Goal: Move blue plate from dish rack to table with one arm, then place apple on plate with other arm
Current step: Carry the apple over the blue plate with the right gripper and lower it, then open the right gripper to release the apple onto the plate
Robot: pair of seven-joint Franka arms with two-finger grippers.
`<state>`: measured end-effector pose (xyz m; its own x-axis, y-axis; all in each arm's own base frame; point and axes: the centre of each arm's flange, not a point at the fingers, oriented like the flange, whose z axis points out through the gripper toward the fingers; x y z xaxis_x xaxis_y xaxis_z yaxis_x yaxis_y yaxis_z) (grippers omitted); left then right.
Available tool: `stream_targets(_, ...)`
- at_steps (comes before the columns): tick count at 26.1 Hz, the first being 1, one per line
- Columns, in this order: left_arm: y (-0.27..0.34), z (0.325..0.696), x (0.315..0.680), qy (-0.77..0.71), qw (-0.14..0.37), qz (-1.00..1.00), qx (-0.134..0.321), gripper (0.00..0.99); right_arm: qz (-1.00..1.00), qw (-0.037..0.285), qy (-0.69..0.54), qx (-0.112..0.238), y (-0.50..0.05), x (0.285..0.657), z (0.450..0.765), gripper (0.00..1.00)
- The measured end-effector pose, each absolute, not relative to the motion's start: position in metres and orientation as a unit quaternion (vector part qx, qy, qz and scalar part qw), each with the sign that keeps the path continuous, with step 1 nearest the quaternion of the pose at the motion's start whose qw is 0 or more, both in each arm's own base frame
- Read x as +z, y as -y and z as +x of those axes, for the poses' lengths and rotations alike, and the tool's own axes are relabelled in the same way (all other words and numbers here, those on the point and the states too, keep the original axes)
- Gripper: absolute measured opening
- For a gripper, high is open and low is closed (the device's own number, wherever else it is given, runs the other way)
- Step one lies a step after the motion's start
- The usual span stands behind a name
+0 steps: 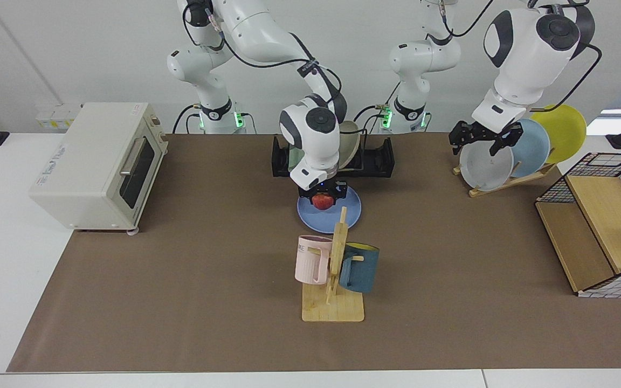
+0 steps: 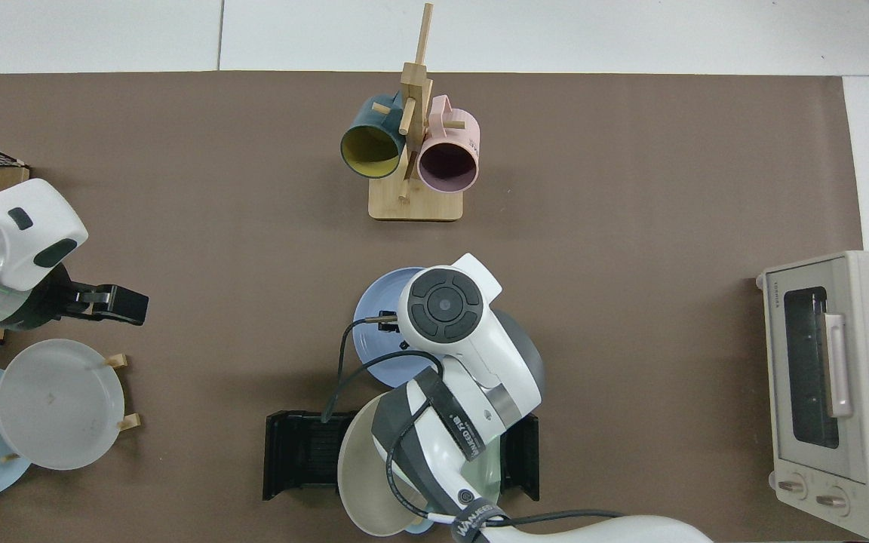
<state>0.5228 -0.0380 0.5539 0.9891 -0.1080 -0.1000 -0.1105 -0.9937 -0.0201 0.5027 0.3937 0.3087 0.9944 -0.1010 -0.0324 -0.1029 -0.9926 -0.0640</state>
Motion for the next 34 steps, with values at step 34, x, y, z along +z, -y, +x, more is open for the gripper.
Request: stream_targets(34, 0.04, 0.522, 0.556, -0.056, 0.014, -0.997, 0.047, 0.991, -0.995, 0.042, 0.064, -0.063, -0.286, 0.496, 0.557, 1.0)
